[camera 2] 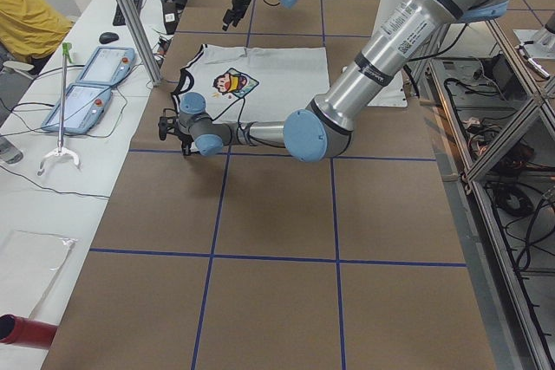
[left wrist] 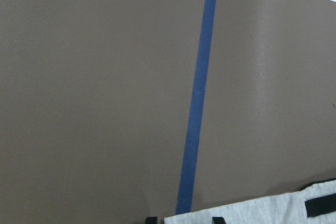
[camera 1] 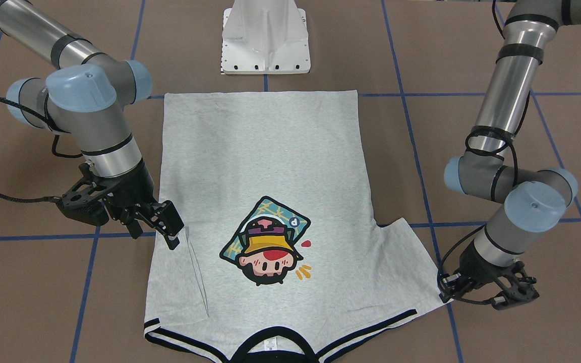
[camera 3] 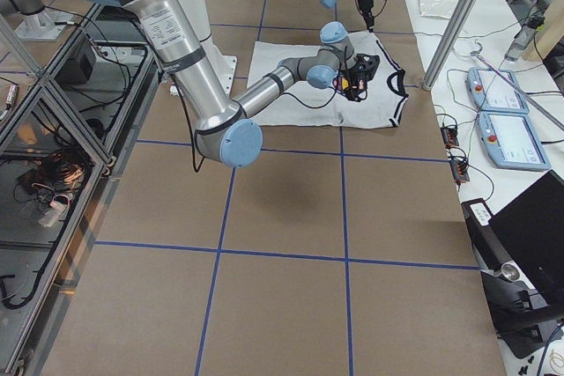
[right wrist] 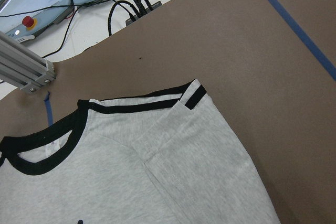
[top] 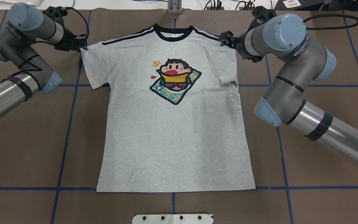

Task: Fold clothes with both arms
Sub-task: 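Bring the left gripper to the other shoulder near the collar while right holds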

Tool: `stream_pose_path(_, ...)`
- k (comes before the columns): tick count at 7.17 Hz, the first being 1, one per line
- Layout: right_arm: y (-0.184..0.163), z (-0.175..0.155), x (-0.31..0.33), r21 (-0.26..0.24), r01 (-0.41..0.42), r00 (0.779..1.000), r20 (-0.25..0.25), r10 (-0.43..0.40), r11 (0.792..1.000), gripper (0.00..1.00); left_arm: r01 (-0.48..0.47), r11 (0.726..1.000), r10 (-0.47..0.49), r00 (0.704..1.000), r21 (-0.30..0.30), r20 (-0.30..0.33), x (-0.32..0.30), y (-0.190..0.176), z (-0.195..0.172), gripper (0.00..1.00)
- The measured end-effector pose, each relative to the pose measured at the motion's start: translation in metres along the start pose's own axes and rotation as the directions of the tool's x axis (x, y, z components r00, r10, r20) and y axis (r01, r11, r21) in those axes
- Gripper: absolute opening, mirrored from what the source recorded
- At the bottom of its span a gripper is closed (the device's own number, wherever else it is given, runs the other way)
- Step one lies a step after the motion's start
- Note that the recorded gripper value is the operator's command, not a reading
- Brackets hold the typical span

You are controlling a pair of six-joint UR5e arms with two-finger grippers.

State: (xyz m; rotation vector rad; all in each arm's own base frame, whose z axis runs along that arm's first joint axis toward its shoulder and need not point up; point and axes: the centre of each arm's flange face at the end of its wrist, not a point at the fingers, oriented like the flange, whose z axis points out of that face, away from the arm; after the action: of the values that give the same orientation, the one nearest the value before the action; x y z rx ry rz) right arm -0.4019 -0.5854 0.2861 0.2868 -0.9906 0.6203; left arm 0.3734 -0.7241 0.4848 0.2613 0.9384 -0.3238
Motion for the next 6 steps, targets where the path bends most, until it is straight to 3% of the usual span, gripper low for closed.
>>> stream_pose_path(1,0.0,0.0,0.0,0.0,0.0,1.0,0.001,0.0,1.0,1.0,0.0,1.0,0.0,1.0,0.002,0.004,0.0,0.001,0.002,0.0)
stream_pose_path(3,0.0,0.0,-0.001,0.0,-0.001,1.0,0.001,0.001,1.0,1.0,-0.004,1.0,0.004,1.0,0.008,-0.001,0.004,0.001,0.0,0.0)
stream_pose_path(6,-0.001,-0.003,-0.003,0.0,-0.001,1.0,0.004,0.001,1.0,1.0,-0.004,1.0,0.003,0.997,-0.008,-0.076,0.071,0.001,-0.051,0.0)
